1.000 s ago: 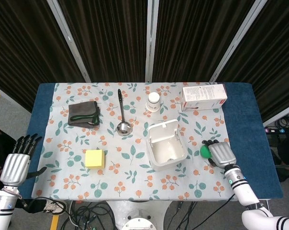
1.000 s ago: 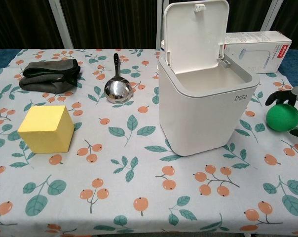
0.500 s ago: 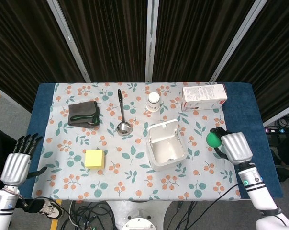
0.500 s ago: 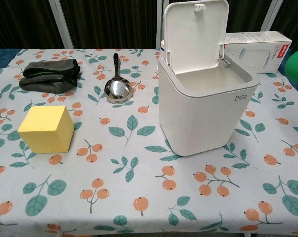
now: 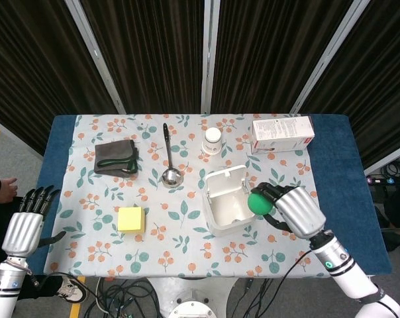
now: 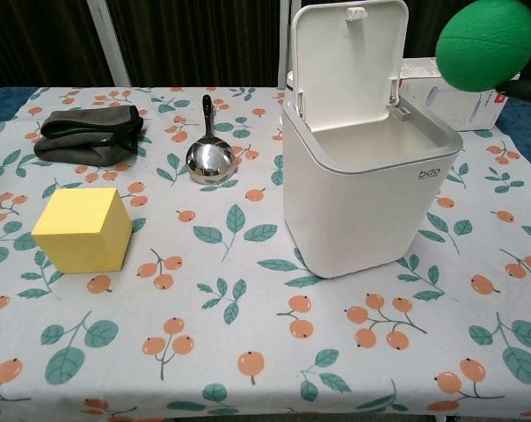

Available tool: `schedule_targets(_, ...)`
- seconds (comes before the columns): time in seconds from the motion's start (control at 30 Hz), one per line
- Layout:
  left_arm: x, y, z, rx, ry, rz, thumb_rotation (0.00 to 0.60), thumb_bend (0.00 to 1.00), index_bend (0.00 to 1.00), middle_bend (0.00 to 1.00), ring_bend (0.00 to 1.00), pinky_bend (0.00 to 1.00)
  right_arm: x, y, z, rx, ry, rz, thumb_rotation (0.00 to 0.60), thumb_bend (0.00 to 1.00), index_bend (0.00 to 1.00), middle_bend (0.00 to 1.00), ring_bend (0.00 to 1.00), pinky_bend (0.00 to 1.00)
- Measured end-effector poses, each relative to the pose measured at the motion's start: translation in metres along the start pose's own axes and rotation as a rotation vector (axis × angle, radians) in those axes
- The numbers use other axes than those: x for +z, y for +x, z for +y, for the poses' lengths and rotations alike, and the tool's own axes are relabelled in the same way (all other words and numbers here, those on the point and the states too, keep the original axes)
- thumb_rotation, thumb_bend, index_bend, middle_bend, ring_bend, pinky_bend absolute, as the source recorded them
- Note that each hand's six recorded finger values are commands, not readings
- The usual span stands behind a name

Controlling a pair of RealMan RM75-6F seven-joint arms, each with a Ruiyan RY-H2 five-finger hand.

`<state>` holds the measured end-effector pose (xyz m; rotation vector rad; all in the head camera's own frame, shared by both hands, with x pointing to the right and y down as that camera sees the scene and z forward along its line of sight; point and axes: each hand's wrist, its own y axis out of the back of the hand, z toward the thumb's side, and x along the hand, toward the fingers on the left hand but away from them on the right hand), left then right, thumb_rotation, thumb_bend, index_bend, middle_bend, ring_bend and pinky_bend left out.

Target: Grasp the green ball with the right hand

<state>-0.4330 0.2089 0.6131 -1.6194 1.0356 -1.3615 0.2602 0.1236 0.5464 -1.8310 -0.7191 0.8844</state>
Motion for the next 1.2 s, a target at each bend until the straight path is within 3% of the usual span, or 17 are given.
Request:
schedule_targets(0.13,-0.002,0.0,-0.001,0.0,-0.002,0.003,0.6,0.0,0.09,0.04,0.0,0.07,0.011,-0.015,-0.009,0.011,-0.007,0.03,0.6,0.27,0.51,0.48,0.42,0.57)
schedule_targets(0.27,-0.003,-0.002,-0.002,-0.001,-0.004,0.008,0.6,0.0,0.09,0.04,0.0,0.07,0.019,-0.02,-0.018,0.05,0.002,0.062,0.6,0.18,0.25,0.25,0.13,0.25)
schedule_targets(0.33,-0.004,-0.002,-0.003,-0.002,-0.005,0.01,0.6,0.0,0.09,0.04,0.0,0.07,0.021,-0.02,-0.023,0.077,0.007,0.07,0.6,0.13,0.14,0.16,0.03,0.16)
schedule_targets(0.47,-0.006,-0.003,-0.002,0.003,-0.007,0.014,0.6,0.0,0.09,0.04,0.0,0.07,0.019,-0.018,-0.023,0.079,0.007,0.064,0.6,0.08,0.05,0.1,0.0,0.11)
schedule_targets(0.7,-0.005,-0.004,-0.001,0.008,-0.007,0.013,0.6,0.0,0.09,0.04,0.0,0.07,0.006,-0.005,-0.008,0.013,0.001,0.02,0.6,0.07,0.04,0.1,0.0,0.1)
schedule_targets(0.83,-0.005,-0.004,0.001,0.015,-0.01,0.015,0.6,0.0,0.09,0.04,0.0,0.07,-0.012,0.016,0.001,-0.044,-0.003,-0.044,0.6,0.05,0.04,0.1,0.0,0.09)
schedule_targets(0.97,-0.003,-0.003,0.003,0.017,-0.012,0.008,0.6,0.0,0.09,0.04,0.0,0.07,-0.048,0.055,0.003,-0.102,0.02,-0.177,0.6,0.05,0.02,0.07,0.0,0.05)
schedule_targets(1.2,-0.002,-0.003,0.006,0.021,-0.012,0.005,0.6,0.0,0.09,0.04,0.0,0.07,-0.122,0.134,-0.021,-0.038,0.046,-0.485,0.6,0.05,0.0,0.0,0.0,0.0)
